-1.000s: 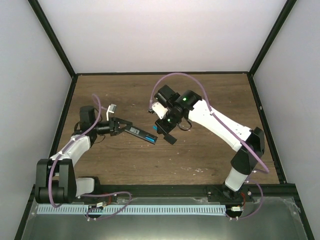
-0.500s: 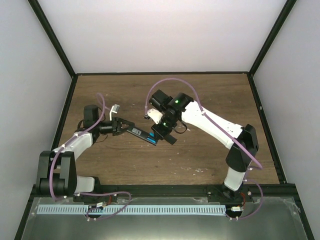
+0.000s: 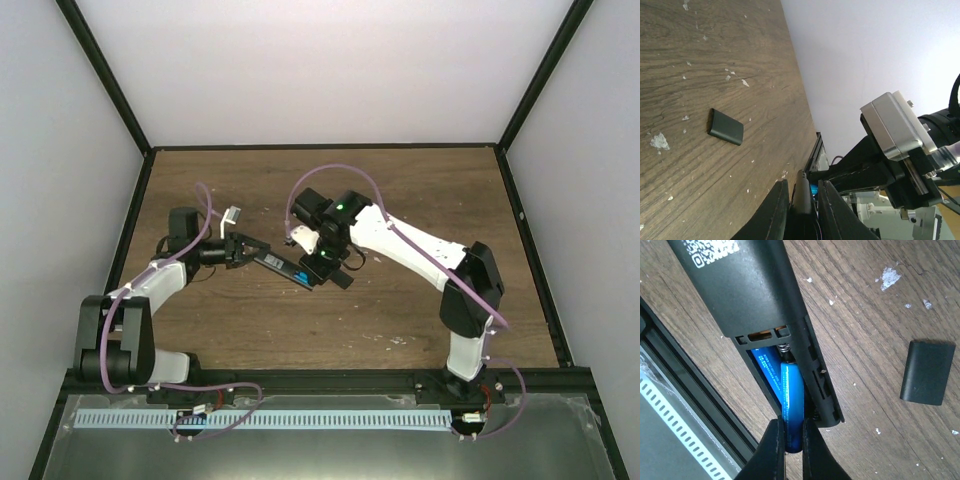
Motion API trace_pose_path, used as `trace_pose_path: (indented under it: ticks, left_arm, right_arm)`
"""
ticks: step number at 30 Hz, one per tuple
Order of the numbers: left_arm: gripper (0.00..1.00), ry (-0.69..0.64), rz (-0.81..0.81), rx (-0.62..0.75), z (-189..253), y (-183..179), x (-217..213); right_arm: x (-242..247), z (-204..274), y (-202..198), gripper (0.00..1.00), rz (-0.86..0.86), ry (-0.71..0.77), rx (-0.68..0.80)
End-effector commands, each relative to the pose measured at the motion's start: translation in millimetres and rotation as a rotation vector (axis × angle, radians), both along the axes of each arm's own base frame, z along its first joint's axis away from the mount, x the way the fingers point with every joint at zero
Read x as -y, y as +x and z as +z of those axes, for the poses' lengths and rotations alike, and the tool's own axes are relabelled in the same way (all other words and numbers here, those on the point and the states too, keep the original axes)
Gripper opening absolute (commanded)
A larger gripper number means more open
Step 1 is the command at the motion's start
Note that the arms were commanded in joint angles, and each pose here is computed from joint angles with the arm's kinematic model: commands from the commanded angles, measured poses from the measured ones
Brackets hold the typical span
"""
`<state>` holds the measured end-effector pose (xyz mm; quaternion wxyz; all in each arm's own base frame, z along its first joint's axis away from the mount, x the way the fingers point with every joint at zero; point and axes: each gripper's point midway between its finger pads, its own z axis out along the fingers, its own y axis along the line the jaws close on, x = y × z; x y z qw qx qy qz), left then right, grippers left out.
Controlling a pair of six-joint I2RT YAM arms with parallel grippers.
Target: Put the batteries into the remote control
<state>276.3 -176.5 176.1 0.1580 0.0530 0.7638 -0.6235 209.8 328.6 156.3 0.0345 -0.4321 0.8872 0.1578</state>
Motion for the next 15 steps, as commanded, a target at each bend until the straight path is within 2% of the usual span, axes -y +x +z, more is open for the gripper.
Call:
trace_pose_path:
  ticks: [1,15]
  left_arm:
    - [0.00,-0.024,-0.042,0.053,11.8,-1.1,3.8]
    - [0.00,-0.046,-0.055,0.049,17.1,-3.9,6.1]
  right_arm:
    - [-2.9,-3.4,2.3,0.01,0.026,-0.019,0.024]
    - [-12.9,-1.0,17.1,0.01,0.029,-0.004,0.080]
